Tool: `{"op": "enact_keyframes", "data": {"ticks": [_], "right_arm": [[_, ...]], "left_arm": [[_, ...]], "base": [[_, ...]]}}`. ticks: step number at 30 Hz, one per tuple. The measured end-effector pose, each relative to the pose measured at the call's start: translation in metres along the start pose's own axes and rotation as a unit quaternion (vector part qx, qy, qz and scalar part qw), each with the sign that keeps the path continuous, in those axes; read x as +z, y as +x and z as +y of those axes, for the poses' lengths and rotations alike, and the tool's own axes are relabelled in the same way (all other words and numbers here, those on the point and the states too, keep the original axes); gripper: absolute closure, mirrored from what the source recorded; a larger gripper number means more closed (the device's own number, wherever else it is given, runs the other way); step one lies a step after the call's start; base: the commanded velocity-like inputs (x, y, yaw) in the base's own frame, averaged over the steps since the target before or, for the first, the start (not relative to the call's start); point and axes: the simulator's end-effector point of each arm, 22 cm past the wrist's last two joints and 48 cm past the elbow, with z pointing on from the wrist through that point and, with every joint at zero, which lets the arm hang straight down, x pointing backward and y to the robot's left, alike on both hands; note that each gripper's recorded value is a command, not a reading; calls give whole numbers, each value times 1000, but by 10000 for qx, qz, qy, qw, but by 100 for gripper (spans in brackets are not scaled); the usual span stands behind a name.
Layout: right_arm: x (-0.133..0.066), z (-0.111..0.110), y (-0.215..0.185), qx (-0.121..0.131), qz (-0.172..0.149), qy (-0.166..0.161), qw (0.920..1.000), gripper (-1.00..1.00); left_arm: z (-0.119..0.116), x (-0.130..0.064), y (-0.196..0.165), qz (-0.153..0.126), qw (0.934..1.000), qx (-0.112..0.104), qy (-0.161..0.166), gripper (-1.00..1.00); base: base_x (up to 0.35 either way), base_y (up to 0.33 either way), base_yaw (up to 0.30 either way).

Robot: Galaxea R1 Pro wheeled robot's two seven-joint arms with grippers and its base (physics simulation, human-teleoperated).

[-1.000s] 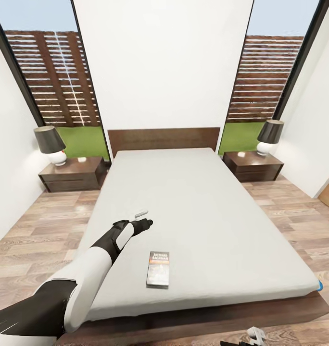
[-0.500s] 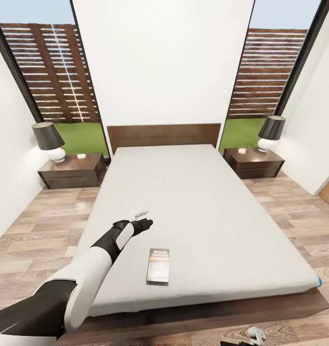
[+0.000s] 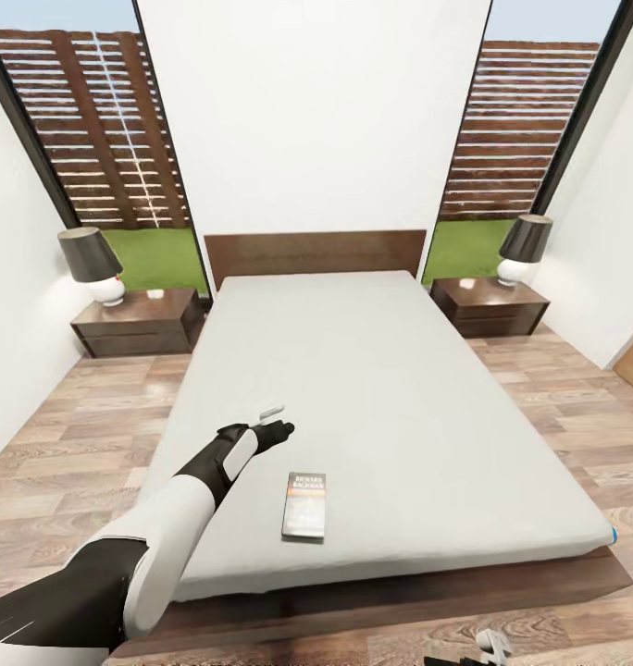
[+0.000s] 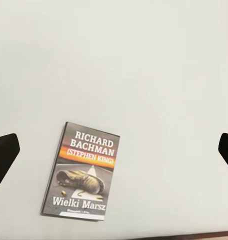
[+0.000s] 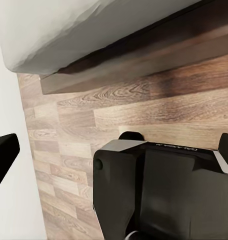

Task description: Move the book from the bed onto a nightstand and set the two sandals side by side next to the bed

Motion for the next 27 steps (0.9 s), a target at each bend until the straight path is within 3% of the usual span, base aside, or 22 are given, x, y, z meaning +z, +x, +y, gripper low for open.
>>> {"op": "enact_keyframes", "data": {"ticks": [22,24,27], "right_arm": [[3,-8,12,112,121,49,9999,-100],[4,-9,13,123,133,53,9998,-100],[4,-10,14,138,150,58,9998,-100]], "left_arm": [[8,14,16,157,9999,-36,-41,-100],[6,16,18,170,9998,-42,31,-100],[-13,16,20,204,9986,-87,474,-100]], "base": [[0,0,0],[0,0,0],[0,0,0]]}}
